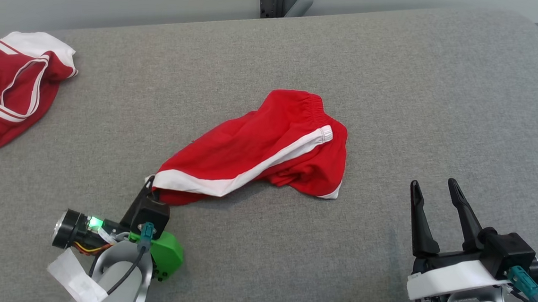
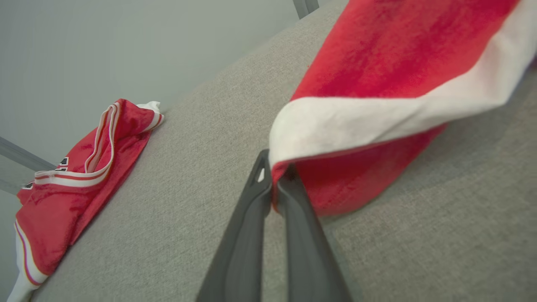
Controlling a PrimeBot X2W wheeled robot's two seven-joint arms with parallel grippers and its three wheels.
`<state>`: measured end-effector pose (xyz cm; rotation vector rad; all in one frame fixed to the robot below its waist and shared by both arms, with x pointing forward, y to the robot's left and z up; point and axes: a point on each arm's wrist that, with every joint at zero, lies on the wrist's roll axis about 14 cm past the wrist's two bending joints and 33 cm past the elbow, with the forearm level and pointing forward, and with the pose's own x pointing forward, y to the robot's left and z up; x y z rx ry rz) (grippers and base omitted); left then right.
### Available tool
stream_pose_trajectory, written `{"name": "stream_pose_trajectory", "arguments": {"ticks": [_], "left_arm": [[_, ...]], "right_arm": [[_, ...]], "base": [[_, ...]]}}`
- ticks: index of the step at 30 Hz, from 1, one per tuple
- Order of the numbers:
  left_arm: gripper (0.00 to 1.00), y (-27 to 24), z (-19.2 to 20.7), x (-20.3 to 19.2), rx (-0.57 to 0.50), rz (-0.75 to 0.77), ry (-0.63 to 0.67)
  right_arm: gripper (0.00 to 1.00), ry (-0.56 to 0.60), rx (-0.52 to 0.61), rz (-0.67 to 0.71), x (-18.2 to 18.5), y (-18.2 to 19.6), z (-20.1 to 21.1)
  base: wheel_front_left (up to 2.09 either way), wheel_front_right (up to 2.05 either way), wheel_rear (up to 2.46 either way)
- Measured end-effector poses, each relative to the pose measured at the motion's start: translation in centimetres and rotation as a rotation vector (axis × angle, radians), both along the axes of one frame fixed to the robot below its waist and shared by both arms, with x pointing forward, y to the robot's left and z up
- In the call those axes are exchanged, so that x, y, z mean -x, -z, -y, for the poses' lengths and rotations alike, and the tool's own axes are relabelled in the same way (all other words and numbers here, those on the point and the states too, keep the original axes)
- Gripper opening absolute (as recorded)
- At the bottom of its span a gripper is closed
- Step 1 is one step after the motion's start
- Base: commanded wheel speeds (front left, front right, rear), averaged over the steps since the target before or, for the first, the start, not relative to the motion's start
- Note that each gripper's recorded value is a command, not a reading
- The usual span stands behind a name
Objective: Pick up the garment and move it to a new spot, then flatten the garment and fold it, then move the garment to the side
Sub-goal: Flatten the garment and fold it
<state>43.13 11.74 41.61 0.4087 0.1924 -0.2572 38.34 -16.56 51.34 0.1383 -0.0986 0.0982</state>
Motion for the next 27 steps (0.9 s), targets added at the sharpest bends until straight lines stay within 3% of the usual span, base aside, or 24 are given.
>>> {"name": "stream_pose_trajectory", "arguments": {"ticks": [6,9,12,14,19,27], "left_arm": [[0.44,1.2,1.3,1.4,0.033,-0.048,0.010],[0.78,1.9,1.7,2.4,0.044,-0.075,0.019],[0.96,2.4,1.8,3.3,0.054,-0.095,0.015],[1.00,2.6,1.7,3.8,0.060,-0.104,0.012],[1.00,2.4,1.6,4.5,0.096,-0.106,-0.003],[1.00,-0.4,1.5,4.6,0.249,-0.037,-0.058]], "right_arm": [[1.00,0.007,0.004,0.003,0.3,-0.1,0.2],[1.00,0.009,0.005,0.003,0.6,-0.2,0.3],[1.00,0.009,0.006,0.005,0.8,-0.2,0.3],[1.00,0.008,0.007,0.006,0.9,-0.3,0.2],[1.00,-0.001,0.007,0.006,1.2,-0.3,-0.1],[1.00,-0.011,0.008,0.013,1.4,-0.5,-0.4]], "base": [[0.00,0.00,0.00],[0.00,0.00,0.00],[0.00,0.00,0.00],[0.00,0.00,0.00],[0.00,0.00,0.00],[0.00,0.00,0.00]]}}
